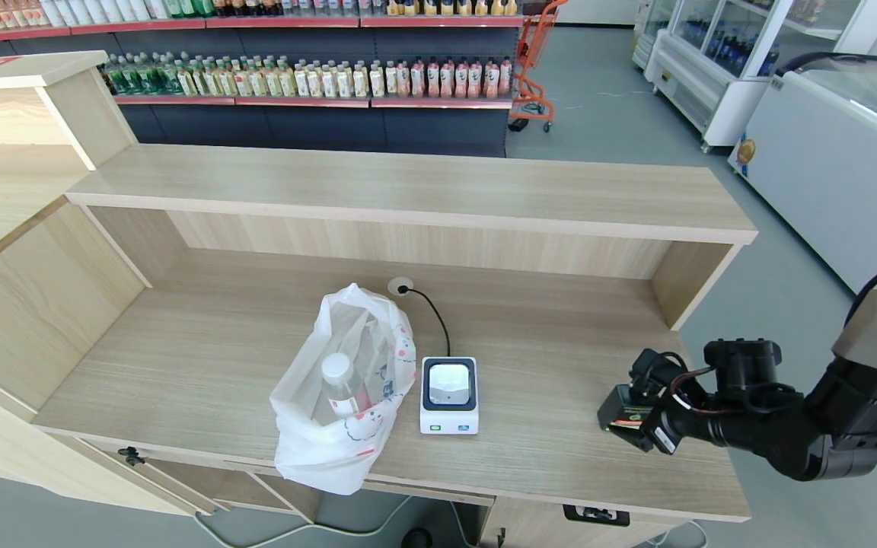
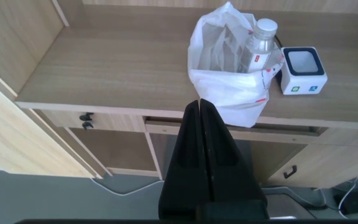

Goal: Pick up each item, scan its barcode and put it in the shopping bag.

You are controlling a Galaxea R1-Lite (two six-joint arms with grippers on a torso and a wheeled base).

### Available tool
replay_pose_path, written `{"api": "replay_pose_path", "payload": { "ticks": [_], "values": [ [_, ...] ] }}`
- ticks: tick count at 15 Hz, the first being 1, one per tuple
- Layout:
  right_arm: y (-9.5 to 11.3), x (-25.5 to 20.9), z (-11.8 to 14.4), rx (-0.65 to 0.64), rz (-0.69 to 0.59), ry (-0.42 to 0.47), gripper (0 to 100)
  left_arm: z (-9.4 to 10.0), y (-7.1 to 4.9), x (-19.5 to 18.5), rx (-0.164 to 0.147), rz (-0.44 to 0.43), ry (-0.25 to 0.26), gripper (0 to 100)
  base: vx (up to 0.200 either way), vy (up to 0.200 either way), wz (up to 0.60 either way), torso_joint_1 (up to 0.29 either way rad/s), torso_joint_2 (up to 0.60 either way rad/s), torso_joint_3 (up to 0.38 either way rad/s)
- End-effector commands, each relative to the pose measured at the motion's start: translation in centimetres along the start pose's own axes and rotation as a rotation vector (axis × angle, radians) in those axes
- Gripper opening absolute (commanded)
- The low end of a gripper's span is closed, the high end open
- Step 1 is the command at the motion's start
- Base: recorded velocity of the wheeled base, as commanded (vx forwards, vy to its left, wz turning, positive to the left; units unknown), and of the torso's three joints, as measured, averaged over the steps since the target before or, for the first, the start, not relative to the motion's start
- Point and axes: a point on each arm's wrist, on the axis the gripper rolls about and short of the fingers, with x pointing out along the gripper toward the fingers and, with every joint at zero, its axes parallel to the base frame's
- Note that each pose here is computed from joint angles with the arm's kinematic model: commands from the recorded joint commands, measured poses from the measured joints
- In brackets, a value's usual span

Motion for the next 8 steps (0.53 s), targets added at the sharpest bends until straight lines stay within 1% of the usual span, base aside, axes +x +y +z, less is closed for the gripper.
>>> {"api": "replay_pose_path", "payload": {
  "ticks": [1, 4, 5, 8],
  "values": [
    [0.18, 1.19, 0.03, -0.005, 0.013, -0.005, 100, -0.05, 0.00, 0.01, 0.000, 0.000, 0.001, 0, 0.000, 0.000, 0.00, 0.000, 0.00, 0.000],
    [0.57, 1.73, -0.06, -0.008, 0.027, 0.000, 100, -0.05, 0.00, 0.01, 0.000, 0.000, 0.001, 0, 0.000, 0.000, 0.00, 0.000, 0.00, 0.000],
    [0.70, 1.77, 0.03, -0.008, 0.032, 0.000, 0, 0.00, 0.00, 0.00, 0.000, 0.000, 0.000, 0, 0.000, 0.000, 0.00, 0.000, 0.00, 0.000],
    [0.69, 1.56, 0.38, -0.015, 0.026, -0.012, 0, 0.00, 0.00, 0.00, 0.000, 0.000, 0.000, 0, 0.000, 0.000, 0.00, 0.000, 0.00, 0.000]
  ]
}}
